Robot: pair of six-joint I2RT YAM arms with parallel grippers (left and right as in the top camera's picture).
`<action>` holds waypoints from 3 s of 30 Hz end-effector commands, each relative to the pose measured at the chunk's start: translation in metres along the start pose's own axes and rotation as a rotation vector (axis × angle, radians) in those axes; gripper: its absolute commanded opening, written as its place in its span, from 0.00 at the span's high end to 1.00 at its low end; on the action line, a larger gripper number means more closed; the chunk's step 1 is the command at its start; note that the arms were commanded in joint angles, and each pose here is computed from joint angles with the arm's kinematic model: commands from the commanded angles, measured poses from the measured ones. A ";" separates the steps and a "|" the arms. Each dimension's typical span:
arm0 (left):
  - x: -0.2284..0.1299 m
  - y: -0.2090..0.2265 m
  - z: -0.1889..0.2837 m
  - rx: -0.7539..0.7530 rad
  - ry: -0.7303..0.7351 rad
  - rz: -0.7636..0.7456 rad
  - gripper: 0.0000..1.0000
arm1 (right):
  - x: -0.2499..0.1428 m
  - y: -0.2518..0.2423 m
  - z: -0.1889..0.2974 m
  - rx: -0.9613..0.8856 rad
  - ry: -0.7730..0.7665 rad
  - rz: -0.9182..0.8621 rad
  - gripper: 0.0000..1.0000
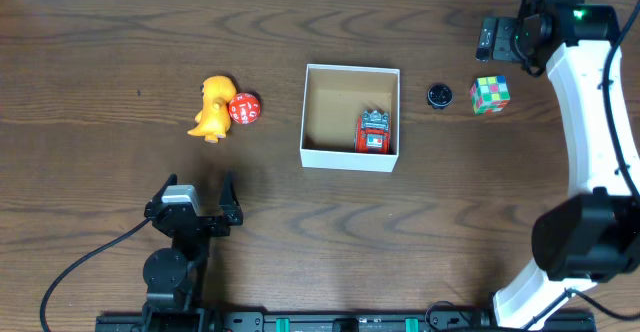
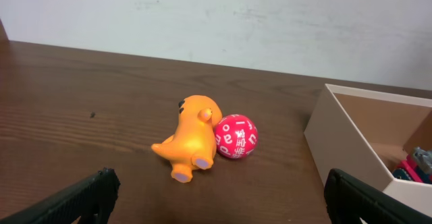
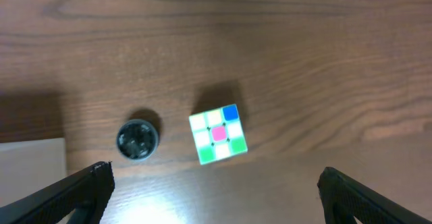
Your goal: Pack container
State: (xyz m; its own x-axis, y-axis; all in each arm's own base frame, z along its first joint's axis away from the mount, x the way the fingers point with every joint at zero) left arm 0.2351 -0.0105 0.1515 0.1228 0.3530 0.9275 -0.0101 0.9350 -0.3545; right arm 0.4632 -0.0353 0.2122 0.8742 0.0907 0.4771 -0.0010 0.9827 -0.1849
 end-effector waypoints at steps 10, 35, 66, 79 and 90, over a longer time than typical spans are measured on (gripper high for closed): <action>-0.016 0.009 -0.001 0.033 0.048 0.000 0.02 | -0.030 0.006 -0.106 0.036 0.168 0.173 0.01; -0.016 0.009 -0.001 0.033 0.048 0.000 0.02 | -0.078 0.012 -0.172 0.137 0.326 0.125 0.12; -0.016 0.009 -0.001 0.033 0.048 0.000 0.02 | 0.002 0.044 -0.036 0.180 0.118 0.145 0.47; -0.016 0.009 -0.001 0.033 0.048 0.000 0.02 | 0.016 0.182 0.076 0.340 -0.078 0.280 0.47; -0.016 0.009 -0.001 0.033 0.048 0.000 0.02 | -0.002 0.238 0.077 0.313 -0.076 0.446 0.54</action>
State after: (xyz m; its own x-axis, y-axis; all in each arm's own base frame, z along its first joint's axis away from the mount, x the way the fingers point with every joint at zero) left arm 0.2351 -0.0105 0.1515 0.1228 0.3530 0.9275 -0.0101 0.9350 -0.3545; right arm 0.4186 0.2118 0.2388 0.7154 0.5031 0.4850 -0.5338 0.8413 -0.0853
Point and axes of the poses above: each gripper's point midway between its finger pads, its own z axis back along the fingers, its own y axis along the line the jaws close on, x = y × z, the point moved 1 cm from there along z, back along the fingers, and after that the axes turned 13 degrees about z, right-handed, at the moved point
